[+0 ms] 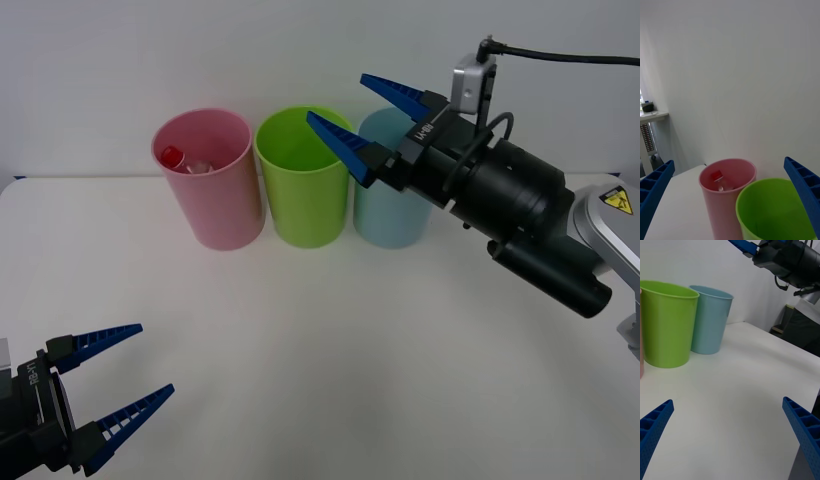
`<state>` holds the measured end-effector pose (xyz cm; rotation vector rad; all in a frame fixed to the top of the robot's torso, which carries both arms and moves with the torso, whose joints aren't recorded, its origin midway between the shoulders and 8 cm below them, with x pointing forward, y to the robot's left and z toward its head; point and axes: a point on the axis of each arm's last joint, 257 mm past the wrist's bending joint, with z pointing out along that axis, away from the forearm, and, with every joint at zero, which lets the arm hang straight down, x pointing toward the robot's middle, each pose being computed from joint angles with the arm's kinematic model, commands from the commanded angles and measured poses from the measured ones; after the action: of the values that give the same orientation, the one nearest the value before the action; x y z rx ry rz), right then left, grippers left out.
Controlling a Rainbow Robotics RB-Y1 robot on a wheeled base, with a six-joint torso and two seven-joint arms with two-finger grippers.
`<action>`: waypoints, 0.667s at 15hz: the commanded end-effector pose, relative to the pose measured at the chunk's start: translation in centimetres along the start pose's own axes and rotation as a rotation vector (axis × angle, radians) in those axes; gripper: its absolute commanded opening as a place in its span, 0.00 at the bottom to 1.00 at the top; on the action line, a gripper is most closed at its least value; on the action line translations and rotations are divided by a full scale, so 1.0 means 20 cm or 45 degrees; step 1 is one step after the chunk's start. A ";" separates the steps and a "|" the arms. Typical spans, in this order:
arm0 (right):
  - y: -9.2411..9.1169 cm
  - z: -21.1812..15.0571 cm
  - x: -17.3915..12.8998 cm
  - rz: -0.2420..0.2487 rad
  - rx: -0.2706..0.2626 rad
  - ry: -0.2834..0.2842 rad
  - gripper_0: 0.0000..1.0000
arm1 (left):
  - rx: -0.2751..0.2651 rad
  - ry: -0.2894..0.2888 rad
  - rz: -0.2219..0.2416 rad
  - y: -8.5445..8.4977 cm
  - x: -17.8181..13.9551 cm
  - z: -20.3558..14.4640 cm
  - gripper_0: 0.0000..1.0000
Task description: Put cans in the blue bin and PET bottles in the pink bin and trash in the green bin.
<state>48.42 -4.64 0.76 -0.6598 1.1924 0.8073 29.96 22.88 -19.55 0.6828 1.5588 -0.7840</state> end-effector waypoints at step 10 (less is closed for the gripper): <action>0.06 -1.05 0.42 -0.047 0.040 0.415 1.00 | 0.000 0.000 0.000 0.00 0.00 0.00 1.00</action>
<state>38.01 -18.71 -12.21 -0.7924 1.4626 0.6684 29.96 22.88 -19.56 0.6827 1.5589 -0.7840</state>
